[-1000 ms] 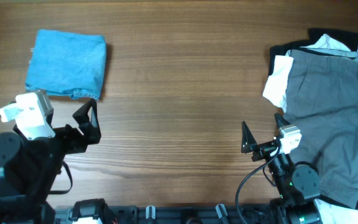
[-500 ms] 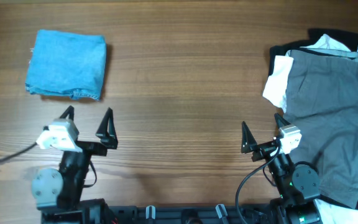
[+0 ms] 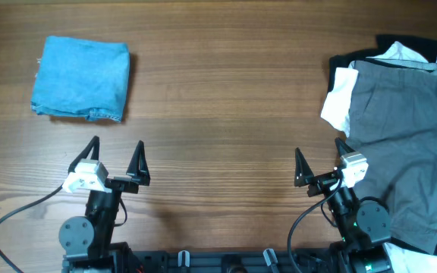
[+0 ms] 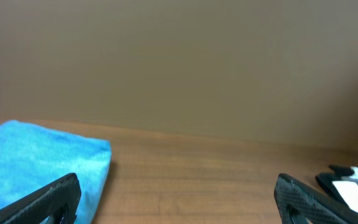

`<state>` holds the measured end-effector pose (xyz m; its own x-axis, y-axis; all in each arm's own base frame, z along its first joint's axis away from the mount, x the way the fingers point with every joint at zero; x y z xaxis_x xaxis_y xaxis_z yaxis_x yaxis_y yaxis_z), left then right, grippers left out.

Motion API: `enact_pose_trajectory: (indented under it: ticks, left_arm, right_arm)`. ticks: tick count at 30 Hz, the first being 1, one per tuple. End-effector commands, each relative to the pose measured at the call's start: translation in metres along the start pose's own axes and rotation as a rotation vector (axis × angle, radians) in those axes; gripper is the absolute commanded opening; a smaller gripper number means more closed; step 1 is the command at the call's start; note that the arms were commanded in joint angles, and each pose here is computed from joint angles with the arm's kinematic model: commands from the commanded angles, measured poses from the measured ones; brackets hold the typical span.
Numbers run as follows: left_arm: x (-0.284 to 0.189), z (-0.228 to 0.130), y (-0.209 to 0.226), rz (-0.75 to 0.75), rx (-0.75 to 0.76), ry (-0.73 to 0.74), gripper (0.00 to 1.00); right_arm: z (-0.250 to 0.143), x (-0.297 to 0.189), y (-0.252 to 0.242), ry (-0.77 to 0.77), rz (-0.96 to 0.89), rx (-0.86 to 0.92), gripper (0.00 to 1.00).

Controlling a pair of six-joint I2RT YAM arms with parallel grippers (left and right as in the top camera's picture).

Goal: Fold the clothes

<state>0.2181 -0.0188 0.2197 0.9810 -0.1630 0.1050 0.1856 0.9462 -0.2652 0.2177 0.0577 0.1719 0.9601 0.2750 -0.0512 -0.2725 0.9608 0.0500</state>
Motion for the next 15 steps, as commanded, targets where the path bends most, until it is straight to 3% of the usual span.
enact_pose_trajectory:
  ticks: [1, 8, 15]
  left_arm:
    - [0.002, -0.016, 0.007, 0.007, 0.014, -0.012, 1.0]
    - [0.003, -0.024, 0.012, 0.035, 0.007, 0.013, 1.0]
    - [0.0, -0.054, 0.021, 0.073, -0.026, 0.144, 1.0]
  right_arm:
    - [0.004, -0.001, 0.001, -0.018, 0.011, -0.016, 1.0]
    - [0.004, -0.001, 0.001, -0.018, 0.011, -0.016, 1.0]
    - [0.004, -0.001, 0.001, -0.018, 0.011, -0.015, 1.0]
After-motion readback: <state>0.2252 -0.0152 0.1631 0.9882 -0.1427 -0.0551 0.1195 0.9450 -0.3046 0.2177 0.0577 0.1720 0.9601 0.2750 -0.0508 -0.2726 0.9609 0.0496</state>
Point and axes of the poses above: each gripper's point midway between its finger pads, its own x axis out along the fingers, its own y axis along the line the jaws close on, z = x × y, the point moved 2 cm from there along -x, back along the fingers, and after that the axes turned 3 degrees about -x, right-handed, at the moved point
